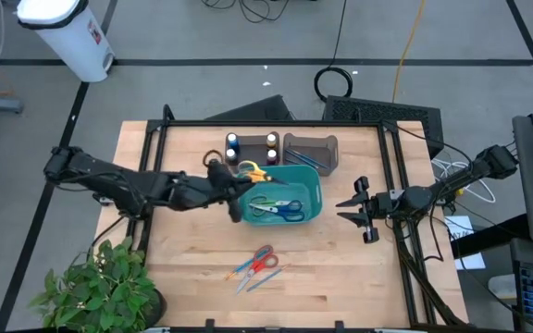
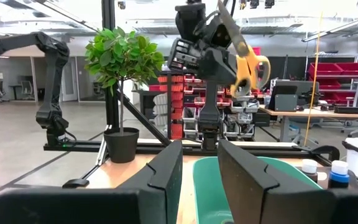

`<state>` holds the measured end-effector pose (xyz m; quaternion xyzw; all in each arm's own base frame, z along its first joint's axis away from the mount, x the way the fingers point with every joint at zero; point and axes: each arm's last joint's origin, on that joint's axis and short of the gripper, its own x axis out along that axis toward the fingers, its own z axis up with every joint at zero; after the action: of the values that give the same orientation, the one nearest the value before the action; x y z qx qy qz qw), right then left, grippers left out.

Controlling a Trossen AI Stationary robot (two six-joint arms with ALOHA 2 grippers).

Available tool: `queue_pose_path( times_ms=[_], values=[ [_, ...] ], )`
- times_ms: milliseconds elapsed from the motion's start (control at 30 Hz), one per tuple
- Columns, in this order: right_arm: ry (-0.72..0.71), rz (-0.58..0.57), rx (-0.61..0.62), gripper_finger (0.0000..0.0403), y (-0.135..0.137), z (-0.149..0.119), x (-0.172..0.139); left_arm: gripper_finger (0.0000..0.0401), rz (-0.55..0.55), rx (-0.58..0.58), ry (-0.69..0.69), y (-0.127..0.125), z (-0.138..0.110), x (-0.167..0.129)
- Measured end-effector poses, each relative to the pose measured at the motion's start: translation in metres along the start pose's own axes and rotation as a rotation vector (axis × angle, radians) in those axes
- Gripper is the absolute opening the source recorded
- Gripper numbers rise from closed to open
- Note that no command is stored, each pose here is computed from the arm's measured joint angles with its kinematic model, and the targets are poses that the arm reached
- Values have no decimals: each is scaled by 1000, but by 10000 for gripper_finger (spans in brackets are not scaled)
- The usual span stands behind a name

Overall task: Pick & Place Paint Supplies
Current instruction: Put the yellow scissors into the green bin

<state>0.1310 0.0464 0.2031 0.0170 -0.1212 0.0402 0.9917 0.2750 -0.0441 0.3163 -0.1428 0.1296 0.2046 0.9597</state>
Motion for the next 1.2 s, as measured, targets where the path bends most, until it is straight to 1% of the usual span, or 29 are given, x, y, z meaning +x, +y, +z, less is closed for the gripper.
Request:
queue_pose_path(
  times_ms=[100, 200, 333, 500, 700, 867, 1067, 1200],
  values=[
    [0, 0, 0, 93, 0, 0, 0, 12, 73, -25, 87, -4, 0, 12],
    [1, 0, 0, 93, 0, 0, 0, 12, 123, -27, 154, -6, -8, 27],
    [3, 1, -1, 93, 0, 0, 0, 17, 160, -27, 195, -7, -21, 44],
    [4, 1, -1, 93, 0, 0, 0, 12, 213, -27, 250, -3, -38, 65],
    [5, 1, -1, 93, 0, 0, 0, 18, 230, -36, 333, -1, -60, 86],
    [5, 1, -1, 93, 0, 0, 0, 12, 233, -32, 395, -2, -78, 98],
    [6, 1, -2, 93, 0, -1, 0, 20, 258, -31, 431, -1, -94, 108],
    [6, 1, -2, 93, 0, -1, 0, 16, 238, -34, 478, -1, -104, 115]
  ],
)
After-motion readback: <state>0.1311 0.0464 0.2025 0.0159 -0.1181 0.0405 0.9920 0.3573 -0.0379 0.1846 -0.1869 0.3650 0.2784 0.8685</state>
